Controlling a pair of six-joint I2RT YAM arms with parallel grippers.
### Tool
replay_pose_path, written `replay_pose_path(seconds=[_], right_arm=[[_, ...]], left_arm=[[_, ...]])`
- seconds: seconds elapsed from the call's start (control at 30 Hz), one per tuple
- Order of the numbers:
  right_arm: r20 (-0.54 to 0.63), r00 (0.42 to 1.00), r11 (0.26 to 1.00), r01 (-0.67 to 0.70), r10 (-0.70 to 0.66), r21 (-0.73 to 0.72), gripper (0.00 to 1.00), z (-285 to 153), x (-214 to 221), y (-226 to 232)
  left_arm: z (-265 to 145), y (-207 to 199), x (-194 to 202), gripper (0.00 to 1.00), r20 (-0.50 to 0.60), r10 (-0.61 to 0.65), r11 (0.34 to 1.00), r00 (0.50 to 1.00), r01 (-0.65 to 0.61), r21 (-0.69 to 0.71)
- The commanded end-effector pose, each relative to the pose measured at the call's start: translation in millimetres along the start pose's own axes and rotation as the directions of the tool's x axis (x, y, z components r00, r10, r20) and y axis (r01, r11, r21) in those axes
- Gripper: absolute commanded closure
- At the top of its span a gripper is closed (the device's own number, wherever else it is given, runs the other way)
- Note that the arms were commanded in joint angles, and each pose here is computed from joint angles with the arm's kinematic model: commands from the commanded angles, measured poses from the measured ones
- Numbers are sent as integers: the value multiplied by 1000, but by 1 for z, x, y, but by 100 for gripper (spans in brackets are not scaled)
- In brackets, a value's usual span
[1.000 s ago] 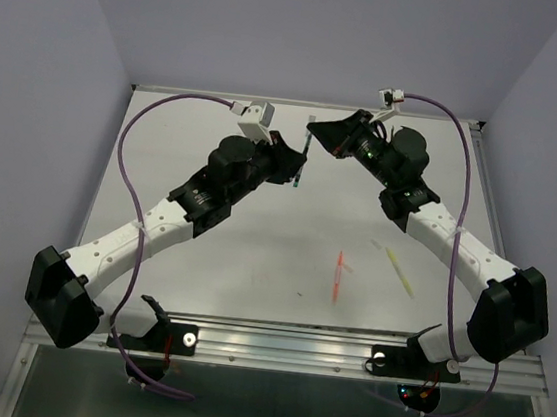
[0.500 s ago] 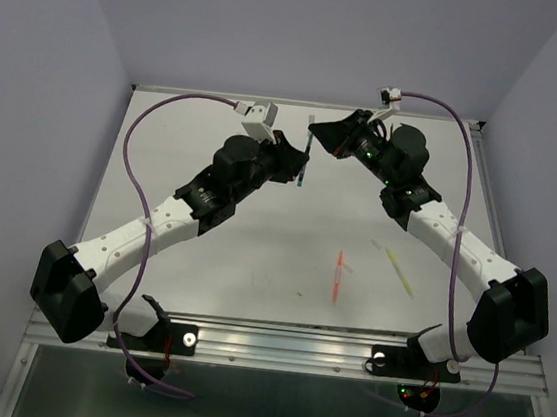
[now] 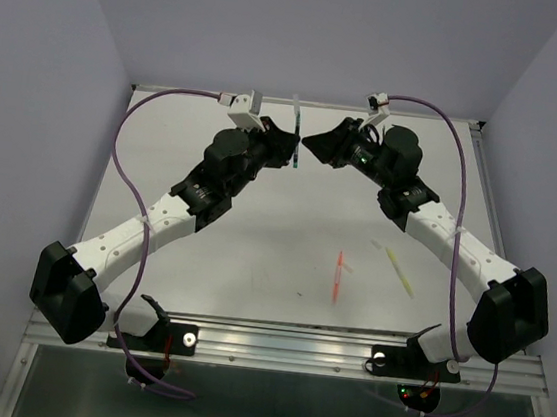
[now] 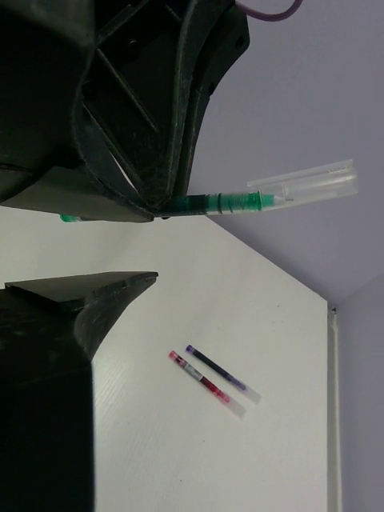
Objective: Insert the pens into the pen caps
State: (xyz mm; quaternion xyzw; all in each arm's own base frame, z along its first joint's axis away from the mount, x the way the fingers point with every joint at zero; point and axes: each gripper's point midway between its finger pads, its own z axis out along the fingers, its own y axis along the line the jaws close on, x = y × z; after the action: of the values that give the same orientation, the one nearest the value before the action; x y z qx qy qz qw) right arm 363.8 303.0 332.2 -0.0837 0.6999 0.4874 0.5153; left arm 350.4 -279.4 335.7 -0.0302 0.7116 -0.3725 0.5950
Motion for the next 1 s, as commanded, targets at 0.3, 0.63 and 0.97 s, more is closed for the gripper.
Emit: replay_pose_path(seconds=[0.3,0.63,0.97], right_arm=[[111,980,986,167,-168,18,42,-16,-52,28],[125,960,968,252,-251,7,33,-16,-78,43],[104,962,966,243,-252,91,31,6,-85,22]], left_arm=[[-3,-23,-12,100,11,124,986,992,-125,109],[0,-17,9,100,-56,175,978,983,-167,127],[-6,-27,12,100,-67,208,963,976,-193,190]])
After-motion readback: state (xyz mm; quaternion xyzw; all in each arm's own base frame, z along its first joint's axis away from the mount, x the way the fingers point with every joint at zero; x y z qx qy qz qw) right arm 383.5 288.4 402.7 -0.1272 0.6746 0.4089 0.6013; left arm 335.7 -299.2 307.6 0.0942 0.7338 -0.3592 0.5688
